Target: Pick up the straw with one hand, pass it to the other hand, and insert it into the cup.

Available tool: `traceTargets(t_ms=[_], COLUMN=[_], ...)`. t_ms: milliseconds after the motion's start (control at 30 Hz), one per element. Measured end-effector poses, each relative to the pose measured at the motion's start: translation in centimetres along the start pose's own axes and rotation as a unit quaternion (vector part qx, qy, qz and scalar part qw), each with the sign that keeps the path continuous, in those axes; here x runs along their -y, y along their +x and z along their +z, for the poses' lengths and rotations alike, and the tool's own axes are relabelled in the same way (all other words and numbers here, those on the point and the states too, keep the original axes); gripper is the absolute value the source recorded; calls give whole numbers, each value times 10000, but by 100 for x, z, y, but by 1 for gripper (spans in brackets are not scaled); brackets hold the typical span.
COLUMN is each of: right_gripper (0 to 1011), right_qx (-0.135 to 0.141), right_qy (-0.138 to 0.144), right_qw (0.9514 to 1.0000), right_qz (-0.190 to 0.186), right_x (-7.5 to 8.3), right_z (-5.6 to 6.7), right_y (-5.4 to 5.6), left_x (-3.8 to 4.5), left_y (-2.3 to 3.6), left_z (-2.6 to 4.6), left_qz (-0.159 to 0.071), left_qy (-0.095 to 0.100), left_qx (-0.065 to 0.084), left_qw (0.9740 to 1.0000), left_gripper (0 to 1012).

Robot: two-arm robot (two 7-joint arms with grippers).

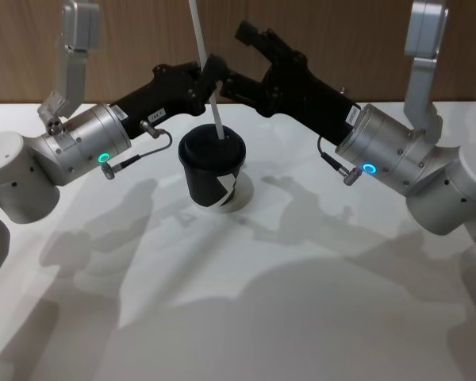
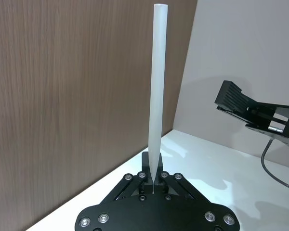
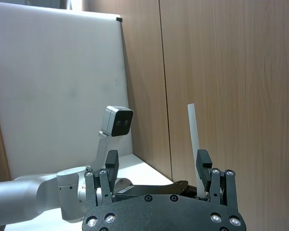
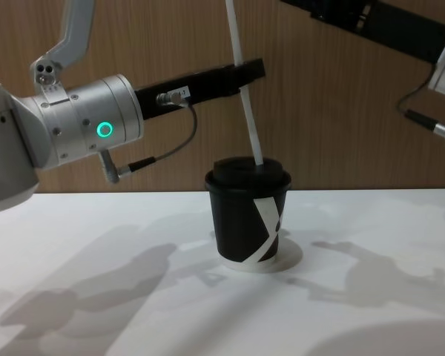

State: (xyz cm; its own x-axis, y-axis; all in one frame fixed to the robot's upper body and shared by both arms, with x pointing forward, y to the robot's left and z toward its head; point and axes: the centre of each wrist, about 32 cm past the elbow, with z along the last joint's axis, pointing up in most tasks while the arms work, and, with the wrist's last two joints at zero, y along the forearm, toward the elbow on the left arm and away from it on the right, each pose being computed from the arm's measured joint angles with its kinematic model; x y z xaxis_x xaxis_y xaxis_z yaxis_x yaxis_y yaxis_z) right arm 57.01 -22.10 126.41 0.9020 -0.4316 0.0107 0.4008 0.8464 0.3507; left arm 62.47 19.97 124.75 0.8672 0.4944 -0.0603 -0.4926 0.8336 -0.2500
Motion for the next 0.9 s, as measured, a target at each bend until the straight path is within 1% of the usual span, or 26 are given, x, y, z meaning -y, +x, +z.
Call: traceTargets(t_ms=[133, 300, 500, 900], right_gripper=[1001, 1001, 1001, 1001], right_qx=[0, 0, 0, 0], right_qy=[0, 0, 0, 0], right_qw=[10000, 10000, 10000, 10000], right_qz=[0, 0, 0, 0], right_x=[0, 0, 0, 0], right_z=[0, 0, 0, 0], right_y=[0, 0, 0, 0], left_x=[5, 10, 17, 21], left_y=[0, 5, 6, -6], left_z=[-17, -61, -88, -102], left_qz=[0, 16, 39, 86], left_qy=[-13, -48, -85, -145], left_qx=[-23, -55, -68, -54], left_qw=[10000, 10000, 9999, 9998], left_gripper=[6, 6, 6, 7])
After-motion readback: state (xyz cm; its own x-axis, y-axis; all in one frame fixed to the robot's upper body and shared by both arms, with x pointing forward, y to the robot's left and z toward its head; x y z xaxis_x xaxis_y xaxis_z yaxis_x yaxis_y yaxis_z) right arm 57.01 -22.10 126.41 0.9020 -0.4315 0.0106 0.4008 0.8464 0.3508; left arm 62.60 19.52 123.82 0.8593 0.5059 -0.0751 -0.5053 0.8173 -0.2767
